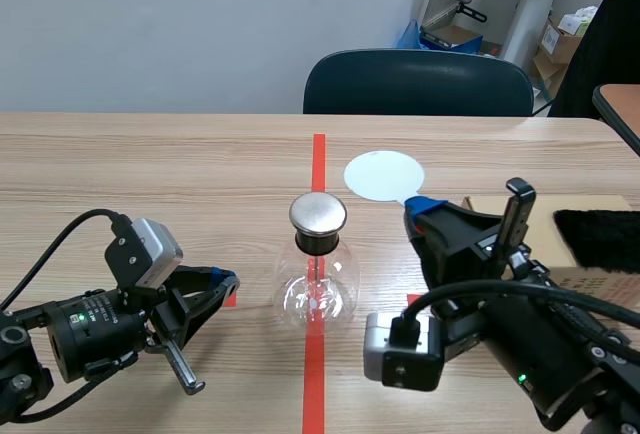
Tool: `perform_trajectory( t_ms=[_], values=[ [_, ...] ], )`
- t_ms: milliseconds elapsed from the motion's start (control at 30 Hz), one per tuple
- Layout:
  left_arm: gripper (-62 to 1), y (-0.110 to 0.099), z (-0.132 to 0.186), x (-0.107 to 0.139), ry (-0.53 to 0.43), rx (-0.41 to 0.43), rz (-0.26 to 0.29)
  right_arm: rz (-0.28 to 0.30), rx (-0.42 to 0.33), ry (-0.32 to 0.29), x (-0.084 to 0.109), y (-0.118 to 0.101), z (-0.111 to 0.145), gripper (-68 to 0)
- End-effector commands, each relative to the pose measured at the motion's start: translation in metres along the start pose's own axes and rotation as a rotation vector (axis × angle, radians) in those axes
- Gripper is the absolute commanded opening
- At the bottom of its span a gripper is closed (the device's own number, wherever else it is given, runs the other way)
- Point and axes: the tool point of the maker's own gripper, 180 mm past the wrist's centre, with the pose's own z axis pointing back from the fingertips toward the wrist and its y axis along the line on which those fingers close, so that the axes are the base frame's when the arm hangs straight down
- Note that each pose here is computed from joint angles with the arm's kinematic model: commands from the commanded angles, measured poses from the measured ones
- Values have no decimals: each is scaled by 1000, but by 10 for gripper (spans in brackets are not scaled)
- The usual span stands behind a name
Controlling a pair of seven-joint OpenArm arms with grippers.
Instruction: Do the electroscope experiment
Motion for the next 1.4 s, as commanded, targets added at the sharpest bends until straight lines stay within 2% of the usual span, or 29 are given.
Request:
perform_trajectory(
  t_ms=[0, 133, 367, 700, 833, 1367],
  values=[
    [-582, 3, -1, 9, -33, 9, -1, 9, -30, 51, -12, -8, -3, -665],
    [-582, 3, -1, 9, -32, 8, 0, 6, -30, 173, -34, -8, 0, -665],
    [-582, 3, -1, 9, -32, 8, 0, 3, -30, 347, -64, -8, 8, -665],
    [-582, 3, -1, 8, -25, 9, 0, -3, -31, 514, -91, -8, 20, -665],
    [-582, 3, -1, 8, -26, 8, 0, -3, -31, 543, -96, -8, 23, -665],
    [-582, 3, -1, 8, -26, 8, 0, -3, -31, 542, -95, -8, 23, -665]
  ],
)
